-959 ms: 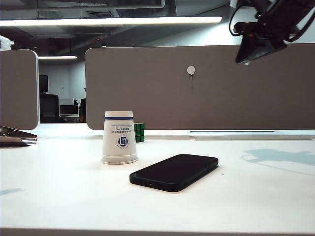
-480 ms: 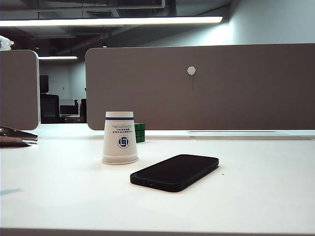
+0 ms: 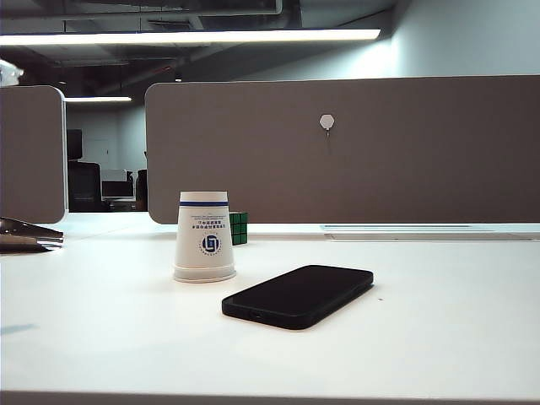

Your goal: Carefully pick up the cup on the right and stack it on top of the cup on the left.

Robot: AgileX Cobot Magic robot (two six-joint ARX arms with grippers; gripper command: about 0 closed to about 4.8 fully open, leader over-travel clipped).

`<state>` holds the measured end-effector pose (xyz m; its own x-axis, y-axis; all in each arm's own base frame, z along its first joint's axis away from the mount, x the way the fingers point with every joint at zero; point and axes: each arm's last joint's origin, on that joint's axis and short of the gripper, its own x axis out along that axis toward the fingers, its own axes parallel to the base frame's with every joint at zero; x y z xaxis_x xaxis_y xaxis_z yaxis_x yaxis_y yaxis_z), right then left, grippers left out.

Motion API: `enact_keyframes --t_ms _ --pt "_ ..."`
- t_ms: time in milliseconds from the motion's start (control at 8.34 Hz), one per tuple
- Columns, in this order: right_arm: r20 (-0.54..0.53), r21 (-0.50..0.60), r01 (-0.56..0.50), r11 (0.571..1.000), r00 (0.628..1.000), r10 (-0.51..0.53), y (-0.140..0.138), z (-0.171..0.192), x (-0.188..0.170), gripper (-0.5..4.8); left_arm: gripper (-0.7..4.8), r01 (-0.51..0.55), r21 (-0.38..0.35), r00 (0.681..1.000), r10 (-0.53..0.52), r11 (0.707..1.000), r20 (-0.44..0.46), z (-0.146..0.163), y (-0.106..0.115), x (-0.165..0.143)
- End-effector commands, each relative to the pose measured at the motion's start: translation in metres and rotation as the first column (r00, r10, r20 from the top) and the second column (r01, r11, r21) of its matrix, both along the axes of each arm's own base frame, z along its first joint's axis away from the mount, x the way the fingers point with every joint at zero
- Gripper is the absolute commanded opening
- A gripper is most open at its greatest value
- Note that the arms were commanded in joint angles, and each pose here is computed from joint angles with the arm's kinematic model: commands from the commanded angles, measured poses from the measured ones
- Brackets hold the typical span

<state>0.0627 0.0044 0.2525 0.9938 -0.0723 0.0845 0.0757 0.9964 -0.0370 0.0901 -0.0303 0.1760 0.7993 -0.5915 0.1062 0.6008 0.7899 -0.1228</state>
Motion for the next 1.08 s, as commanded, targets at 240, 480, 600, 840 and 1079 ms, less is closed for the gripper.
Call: enact_keyframes --t_ms 240,480,600,840,1079 --pt "-0.033 0.001 -0.024 1.0 0.999 0.024 0.002 -0.007 0.004 1.03 -0.05 0.002 -0.001 1.0 -0.002 1.0 0.013 0.002 0.0 0.0" --pt "-0.041 0.0 -0.025 1.0 0.999 0.024 0.002 -0.009 0.005 1.03 -0.05 0.002 -0.001 1.0 -0.002 1.0 0.013 0.002 0.0 0.0" --pt "-0.045 0.009 -0.021 1.0 0.999 0.021 0.002 -0.011 0.005 1.03 -0.05 0.002 -0.001 1.0 -0.002 1.0 0.013 0.002 0.0 0.0" --pt "-0.063 0.022 -0.004 1.0 0.998 0.006 0.001 -0.015 0.006 1.03 -0.04 -0.008 -0.002 1.0 0.008 1.0 0.012 0.002 0.0 0.0" --pt "-0.115 0.017 0.032 0.999 0.993 -0.03 0.001 -0.027 0.01 1.02 -0.05 -0.013 -0.003 1.0 0.013 1.0 0.011 0.002 0.0 0.0"
